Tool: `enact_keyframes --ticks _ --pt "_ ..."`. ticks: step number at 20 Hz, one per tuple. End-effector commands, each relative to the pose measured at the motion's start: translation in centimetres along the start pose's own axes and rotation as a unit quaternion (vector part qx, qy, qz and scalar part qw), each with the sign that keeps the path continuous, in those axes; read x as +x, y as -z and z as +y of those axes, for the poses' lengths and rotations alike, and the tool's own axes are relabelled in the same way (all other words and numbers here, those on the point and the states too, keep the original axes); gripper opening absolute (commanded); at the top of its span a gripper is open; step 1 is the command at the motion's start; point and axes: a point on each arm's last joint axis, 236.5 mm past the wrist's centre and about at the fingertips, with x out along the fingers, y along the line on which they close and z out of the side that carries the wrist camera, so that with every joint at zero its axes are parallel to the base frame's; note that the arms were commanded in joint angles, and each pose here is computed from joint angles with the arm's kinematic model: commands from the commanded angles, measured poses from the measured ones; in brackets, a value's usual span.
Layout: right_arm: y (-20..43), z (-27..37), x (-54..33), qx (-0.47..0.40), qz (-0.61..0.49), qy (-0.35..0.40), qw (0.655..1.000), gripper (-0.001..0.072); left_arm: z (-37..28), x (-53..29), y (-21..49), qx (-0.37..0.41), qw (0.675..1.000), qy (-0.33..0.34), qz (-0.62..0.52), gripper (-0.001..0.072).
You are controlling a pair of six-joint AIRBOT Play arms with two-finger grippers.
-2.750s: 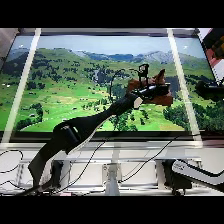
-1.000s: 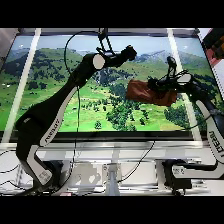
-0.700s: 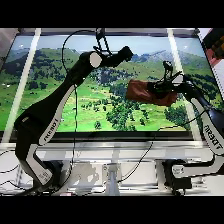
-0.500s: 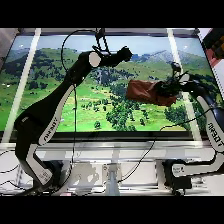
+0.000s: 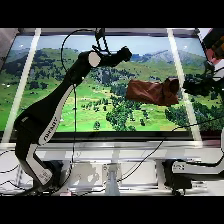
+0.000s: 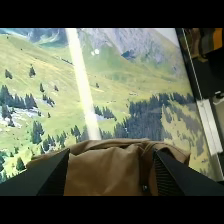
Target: Fold the clothes and pants, and hang the long-sleeved shirts on hangers.
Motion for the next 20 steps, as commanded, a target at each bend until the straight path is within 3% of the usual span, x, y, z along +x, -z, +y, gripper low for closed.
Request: enact_keyframes --ticks 1,4,7,13,18,20 --pt "1.2 2.2 -1.7 -0.053 0.015 -0.109 0.993 0.0017 0.0 0.0 -0.1 0.0 1.0 0.0 -0.001 0.0579" --pt "0.5 9.8 -5.8 -0.082 -0.022 -0.302 0.949 0.0017 0.0 0.0 -0.1 0.0 1.0 0.0 -0.001 0.0579" --pt "0.5 13.4 -6.7 -0.081 -0.019 -0.357 0.931 0.0017 0.0 0.0 0.0 0.0 1.0 0.0 0.0 0.0579" --pt "-0.8 18.5 0.0 -0.061 -0.018 -0.298 0.952 0.0017 0.0 0.0 0.0 0.0 1.0 0.0 0.0 0.0579" --pt "0.2 11.2 5.4 -0.005 0.027 -0.135 0.991 0.0018 0.1 0.0 -0.1 0.0 1.0 -0.001 0.0 0.0579" --pt "1.3 8.2 5.3 0.001 0.054 -0.107 0.993 0.0018 0.2 -0.1 -0.1 0.0 1.0 -0.002 0.001 0.0579"
